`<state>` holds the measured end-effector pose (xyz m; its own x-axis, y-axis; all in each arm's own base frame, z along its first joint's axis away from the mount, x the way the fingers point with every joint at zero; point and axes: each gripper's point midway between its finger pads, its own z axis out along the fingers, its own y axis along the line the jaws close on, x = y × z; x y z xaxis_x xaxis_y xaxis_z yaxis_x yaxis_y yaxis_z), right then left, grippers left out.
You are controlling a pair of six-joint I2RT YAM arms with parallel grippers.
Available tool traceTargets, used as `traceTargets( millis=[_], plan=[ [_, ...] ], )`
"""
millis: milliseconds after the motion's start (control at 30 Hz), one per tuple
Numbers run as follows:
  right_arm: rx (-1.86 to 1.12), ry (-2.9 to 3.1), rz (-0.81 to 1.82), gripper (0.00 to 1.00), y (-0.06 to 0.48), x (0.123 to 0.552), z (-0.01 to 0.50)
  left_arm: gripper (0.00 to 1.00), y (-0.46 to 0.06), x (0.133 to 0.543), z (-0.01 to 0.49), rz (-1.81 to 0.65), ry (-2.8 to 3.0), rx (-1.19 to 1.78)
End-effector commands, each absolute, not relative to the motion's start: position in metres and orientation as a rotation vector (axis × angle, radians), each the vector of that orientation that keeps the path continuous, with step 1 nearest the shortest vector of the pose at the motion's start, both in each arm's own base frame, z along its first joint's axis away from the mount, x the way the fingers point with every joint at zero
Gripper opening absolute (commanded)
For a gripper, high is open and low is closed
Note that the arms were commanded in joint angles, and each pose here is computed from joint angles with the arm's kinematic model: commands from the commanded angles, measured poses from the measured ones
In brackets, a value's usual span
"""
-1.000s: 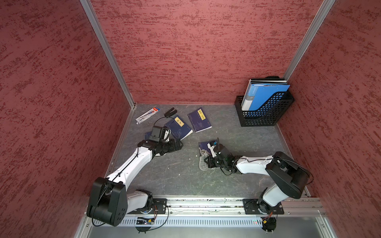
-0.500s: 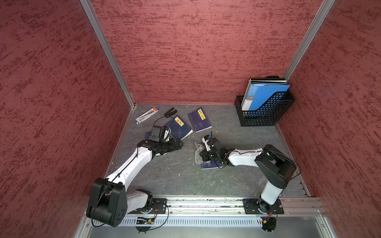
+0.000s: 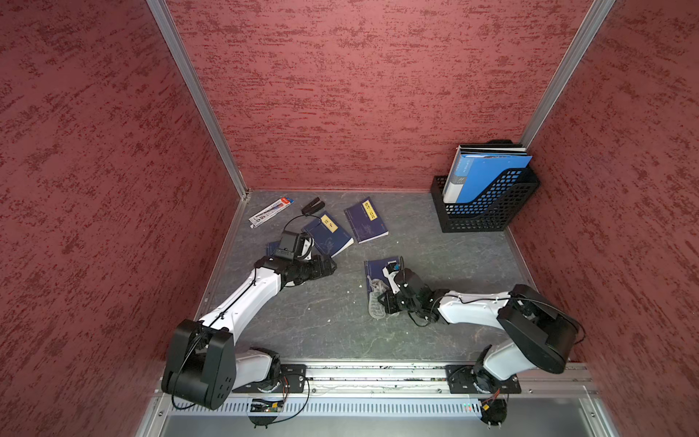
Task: Wipe the cover of the book
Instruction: Wipe the dirt from the cover of the book.
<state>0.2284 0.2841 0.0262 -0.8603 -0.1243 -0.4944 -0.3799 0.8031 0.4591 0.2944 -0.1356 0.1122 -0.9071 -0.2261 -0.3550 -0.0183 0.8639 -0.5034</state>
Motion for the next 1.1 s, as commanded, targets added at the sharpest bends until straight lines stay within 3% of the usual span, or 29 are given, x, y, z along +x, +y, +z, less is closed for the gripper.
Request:
traceTargets(
  millis=[0,433,567,900,1067],
  plan=[
    [-0.442,2.852,0.604,0.08,0.248,0.174,-0.031,1.0,-0.137,0.301,0.121,-0.705,2.597,-0.151],
    [-0.509,2.877,0.631,0.09,0.249,0.16,-0.032,1.0,-0.135,0.301,0.121,-0.687,2.604,-0.163],
    [-0.459,2.884,0.52,0.09,0.24,0.17,-0.041,1.0,-0.133,0.3,0.12,-0.677,2.608,-0.165],
    [-0.215,2.764,0.425,0.1,0.235,0.275,-0.034,1.0,-0.131,0.296,0.122,-0.668,2.604,-0.174],
    [-0.311,2.702,0.423,0.09,0.257,0.322,-0.024,1.0,-0.13,0.295,0.127,-0.671,2.59,-0.175]
  ],
)
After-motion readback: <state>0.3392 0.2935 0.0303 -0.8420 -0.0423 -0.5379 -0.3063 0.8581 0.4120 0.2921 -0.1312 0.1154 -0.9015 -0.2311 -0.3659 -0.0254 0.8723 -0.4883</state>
